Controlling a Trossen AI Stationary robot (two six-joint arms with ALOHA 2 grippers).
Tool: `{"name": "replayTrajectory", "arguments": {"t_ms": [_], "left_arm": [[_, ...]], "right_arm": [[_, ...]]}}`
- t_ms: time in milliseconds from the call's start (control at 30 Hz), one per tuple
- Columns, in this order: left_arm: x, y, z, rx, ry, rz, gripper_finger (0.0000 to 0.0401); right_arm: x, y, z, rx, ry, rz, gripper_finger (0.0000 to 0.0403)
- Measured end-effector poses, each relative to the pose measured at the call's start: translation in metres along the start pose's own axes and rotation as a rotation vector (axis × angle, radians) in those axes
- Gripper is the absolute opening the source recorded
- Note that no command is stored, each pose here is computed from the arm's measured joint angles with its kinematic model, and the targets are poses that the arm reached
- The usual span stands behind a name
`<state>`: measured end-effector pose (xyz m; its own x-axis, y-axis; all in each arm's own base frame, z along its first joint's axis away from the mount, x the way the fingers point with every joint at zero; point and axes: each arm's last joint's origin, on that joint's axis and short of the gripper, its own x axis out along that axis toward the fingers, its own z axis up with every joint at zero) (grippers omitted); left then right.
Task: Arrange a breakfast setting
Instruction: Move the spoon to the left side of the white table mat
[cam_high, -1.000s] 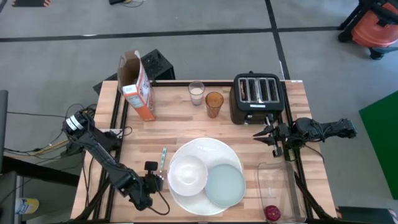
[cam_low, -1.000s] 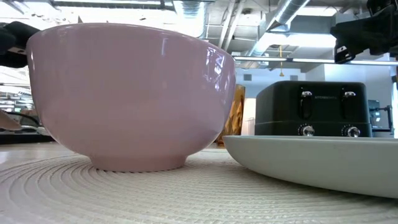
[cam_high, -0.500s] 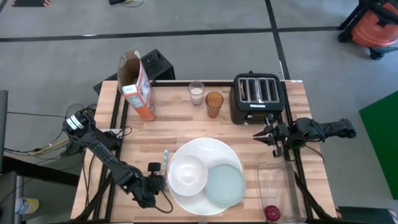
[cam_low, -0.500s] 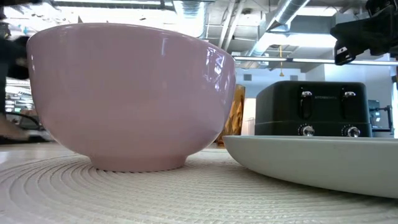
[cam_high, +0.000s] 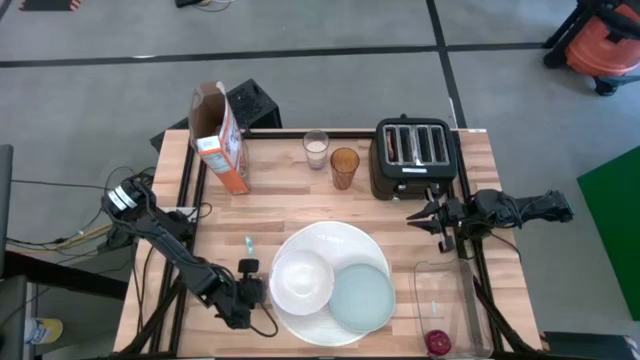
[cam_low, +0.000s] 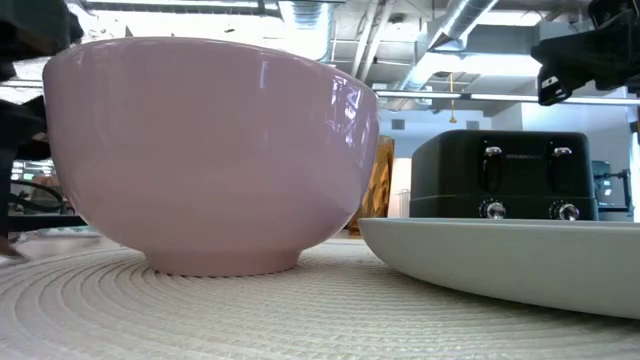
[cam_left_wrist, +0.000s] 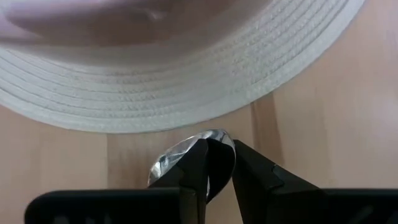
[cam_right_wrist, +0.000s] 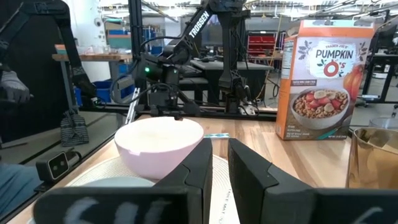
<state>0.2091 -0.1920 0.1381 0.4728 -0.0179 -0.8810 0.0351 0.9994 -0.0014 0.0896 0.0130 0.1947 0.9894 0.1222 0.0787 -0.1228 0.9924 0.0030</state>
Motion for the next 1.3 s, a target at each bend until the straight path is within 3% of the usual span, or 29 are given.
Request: {"name": "replayTrajectory", "arguments": {"t_ms": [433,633,900,1300], "left_arm": [[0.014,-0.003,0.008,-0.07,-0.035,-0.018,0.0051],[0.014,-0.004,0.006,-0.106,0.002,-0.06,0.0087],[0.014,-0.005,0.005,-0.102,0.018,-0.074,0.0136],[-0.001,-0.01,0.016,-0.031,0.074,0.004,0.014]], "right_arm": [[0.0,0.0,-0.001,0.0,0.009,0.001,0.0075],[0.0,0.0,-0.001,0.0,0.008,0.001,0.0075],[0.0,0.0,-0.001,0.0,0.008,0.001,0.0075],[0.0,0.0,-0.001,0.0,0.008,0.001,0.0075]]}}
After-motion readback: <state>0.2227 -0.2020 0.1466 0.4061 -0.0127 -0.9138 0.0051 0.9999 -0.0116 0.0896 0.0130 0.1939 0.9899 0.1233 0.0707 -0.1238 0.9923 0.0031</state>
